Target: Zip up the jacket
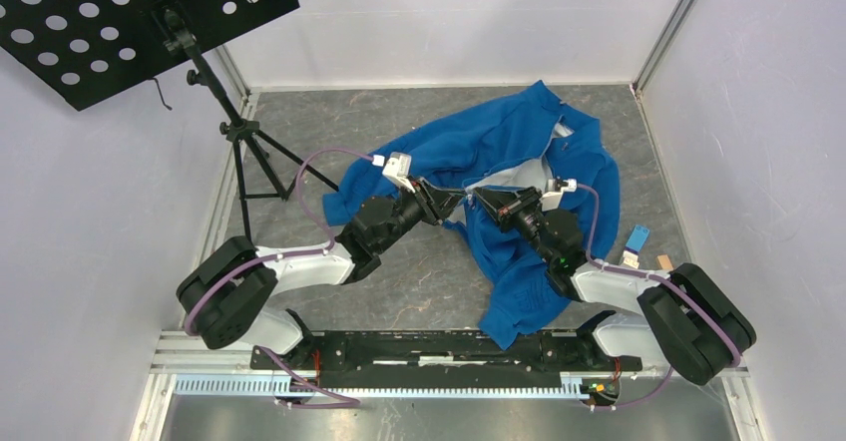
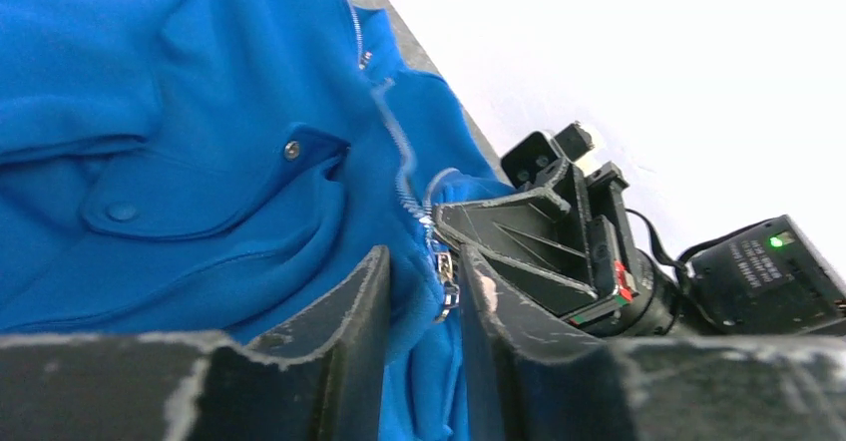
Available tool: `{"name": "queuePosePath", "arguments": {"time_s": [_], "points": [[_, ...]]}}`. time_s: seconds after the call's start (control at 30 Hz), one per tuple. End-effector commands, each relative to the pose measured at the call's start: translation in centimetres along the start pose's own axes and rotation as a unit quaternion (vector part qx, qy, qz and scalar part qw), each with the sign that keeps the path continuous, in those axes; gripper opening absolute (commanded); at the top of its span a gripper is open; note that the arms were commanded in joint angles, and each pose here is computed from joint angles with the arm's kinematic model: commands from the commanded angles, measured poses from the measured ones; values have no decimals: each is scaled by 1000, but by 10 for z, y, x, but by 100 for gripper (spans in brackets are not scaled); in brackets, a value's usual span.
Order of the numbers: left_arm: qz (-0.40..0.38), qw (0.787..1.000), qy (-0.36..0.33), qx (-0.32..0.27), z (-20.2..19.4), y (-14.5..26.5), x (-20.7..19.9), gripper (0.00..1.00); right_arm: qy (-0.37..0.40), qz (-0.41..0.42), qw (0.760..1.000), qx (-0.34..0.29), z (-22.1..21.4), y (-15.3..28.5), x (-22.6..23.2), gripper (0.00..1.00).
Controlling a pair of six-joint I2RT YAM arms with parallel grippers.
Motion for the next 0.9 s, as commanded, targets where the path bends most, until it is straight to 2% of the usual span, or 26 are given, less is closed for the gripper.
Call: {"name": "queuePosePath", "arguments": {"time_s": [0.0,0.13,0.23,0.77,0.87], "points": [[-37,998,53,-23,23,0,-23,44,-6,55,998,4,-3,1,27,0],[-30,996,77,-12,23,1,-21,62,-4,55,998,2,-2,1,26,0],[-32,995,92,-13,24,3,-23,65,-1,57,998,2,-2,1,27,0],[-53,996,73,9,16,0,-27,25,-3,57,998,0,-2,-1,29,0],[-52,997,64,12,15,0,-27,23,-6,59,998,3,-3,-1,31,0]]}}
Point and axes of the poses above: each gripper's point midway between its finger pads, its own y axis back along the fingers, its own x axis along the line the jaws close on, z = x × y, the point moved 2 cm from there along y, back along the fingers, and after that the axes turned 8 degrees about -y, right-handed, at the moved point
